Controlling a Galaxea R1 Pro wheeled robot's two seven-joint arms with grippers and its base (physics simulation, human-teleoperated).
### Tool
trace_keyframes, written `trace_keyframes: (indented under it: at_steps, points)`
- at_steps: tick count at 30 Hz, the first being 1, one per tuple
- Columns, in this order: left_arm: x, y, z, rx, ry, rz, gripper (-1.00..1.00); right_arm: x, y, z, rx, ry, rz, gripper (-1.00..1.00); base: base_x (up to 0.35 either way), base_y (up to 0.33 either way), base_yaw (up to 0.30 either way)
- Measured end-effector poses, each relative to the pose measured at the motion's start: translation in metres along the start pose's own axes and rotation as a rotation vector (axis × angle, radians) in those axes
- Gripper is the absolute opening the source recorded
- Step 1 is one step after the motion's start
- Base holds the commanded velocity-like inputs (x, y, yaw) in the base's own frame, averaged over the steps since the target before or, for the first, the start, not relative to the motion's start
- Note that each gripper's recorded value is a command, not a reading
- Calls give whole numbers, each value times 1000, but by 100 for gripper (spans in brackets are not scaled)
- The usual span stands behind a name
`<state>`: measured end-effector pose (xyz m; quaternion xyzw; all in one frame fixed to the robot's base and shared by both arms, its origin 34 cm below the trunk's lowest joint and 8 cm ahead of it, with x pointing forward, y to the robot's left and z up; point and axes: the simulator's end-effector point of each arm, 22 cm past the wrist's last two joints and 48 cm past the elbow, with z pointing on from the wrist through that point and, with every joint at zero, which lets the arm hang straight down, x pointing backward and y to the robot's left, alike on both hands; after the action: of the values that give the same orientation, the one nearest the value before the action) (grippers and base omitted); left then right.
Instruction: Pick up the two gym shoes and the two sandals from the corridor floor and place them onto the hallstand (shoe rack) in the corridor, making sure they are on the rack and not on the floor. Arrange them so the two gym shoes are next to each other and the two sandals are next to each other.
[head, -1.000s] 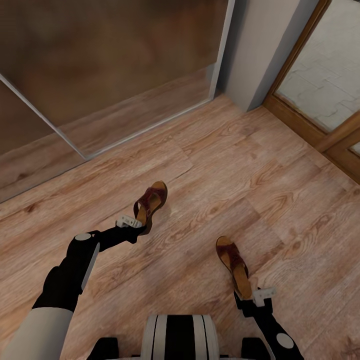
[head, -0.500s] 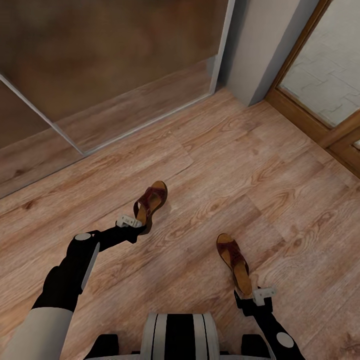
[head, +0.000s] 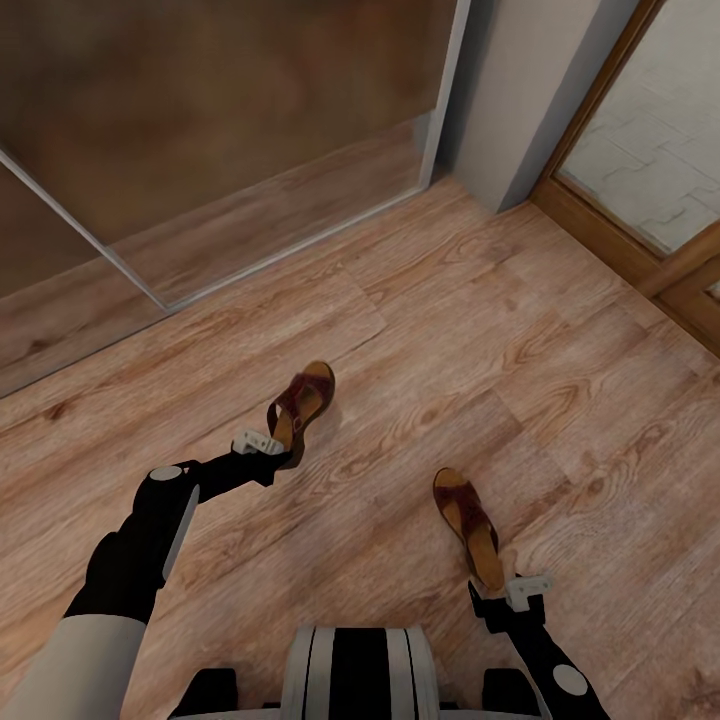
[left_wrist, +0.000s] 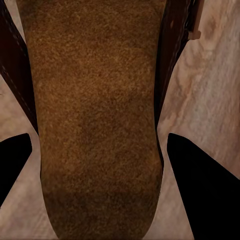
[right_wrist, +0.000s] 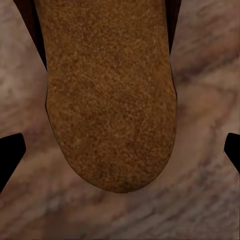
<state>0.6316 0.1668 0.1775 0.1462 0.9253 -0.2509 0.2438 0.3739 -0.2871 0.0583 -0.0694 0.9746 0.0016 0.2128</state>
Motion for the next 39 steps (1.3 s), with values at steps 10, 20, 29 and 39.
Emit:
trace_keyframes:
  at_steps: [10, 20, 29, 39]
  points:
    - [2, 0, 0, 0, 3, -2, -100, 0, 0, 0, -1, 0, -1, -100, 49, 0, 0]
    - [2, 0, 0, 0, 4, -1, -100, 0, 0, 0, 0, 0, -1, -100, 1, 0, 0]
    - [-3, 0, -3, -4, -4, 1, -100, -4, 0, -1, -1, -9, -6, -100, 0, 0, 0]
    - [-17, 0, -18, -18, -22, 21, -100, -26, -1, -6, 2, -51, -7, -100, 0, 0, 0]
